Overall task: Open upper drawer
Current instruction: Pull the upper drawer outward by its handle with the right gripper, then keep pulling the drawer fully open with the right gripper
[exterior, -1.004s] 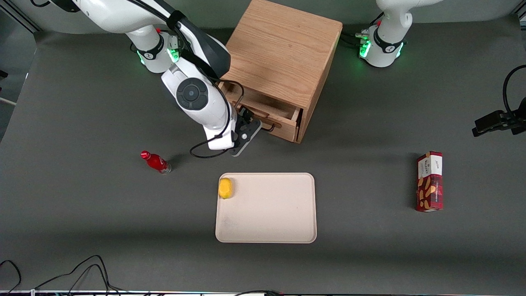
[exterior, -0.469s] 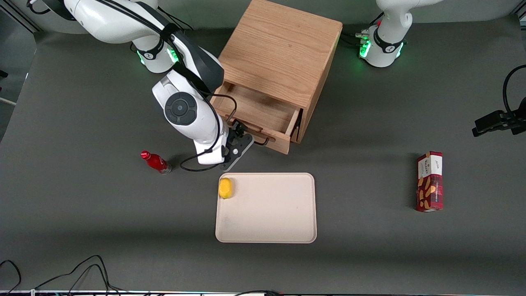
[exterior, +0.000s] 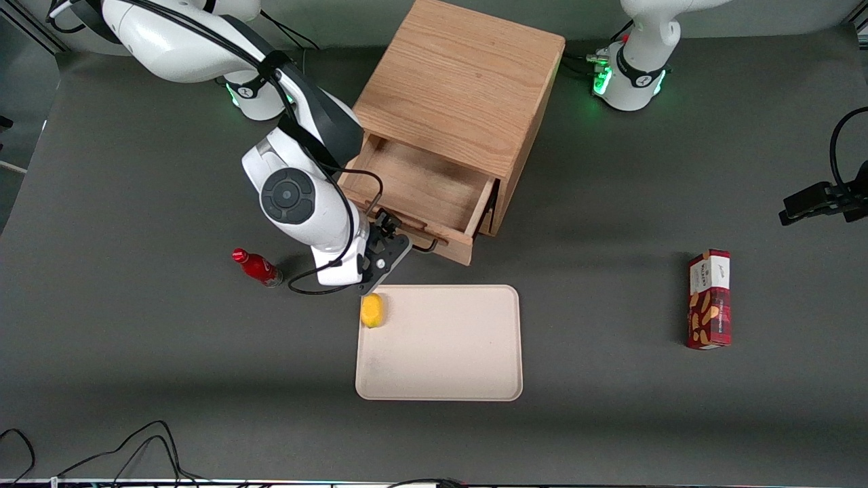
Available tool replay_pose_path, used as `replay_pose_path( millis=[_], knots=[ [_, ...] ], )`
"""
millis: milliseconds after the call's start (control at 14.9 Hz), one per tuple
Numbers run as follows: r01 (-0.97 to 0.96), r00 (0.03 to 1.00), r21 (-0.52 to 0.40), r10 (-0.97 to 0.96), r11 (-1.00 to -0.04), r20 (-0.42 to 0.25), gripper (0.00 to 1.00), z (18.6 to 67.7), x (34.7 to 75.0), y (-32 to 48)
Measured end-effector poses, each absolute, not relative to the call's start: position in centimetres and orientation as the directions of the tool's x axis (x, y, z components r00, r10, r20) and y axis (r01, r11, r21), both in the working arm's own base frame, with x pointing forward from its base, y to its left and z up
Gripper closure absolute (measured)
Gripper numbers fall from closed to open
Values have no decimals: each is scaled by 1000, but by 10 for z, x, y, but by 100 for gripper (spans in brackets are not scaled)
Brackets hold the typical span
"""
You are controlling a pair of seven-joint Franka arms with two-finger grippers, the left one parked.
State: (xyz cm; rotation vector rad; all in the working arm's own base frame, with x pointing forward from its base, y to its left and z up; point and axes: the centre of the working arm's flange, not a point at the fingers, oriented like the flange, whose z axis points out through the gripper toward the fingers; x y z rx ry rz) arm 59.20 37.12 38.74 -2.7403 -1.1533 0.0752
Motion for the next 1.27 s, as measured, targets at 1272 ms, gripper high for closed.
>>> replay_pose_path(
  millis=[1272],
  knots=[
    [695, 710, -175, 703, -697, 18, 0, 384, 631, 338]
  ],
)
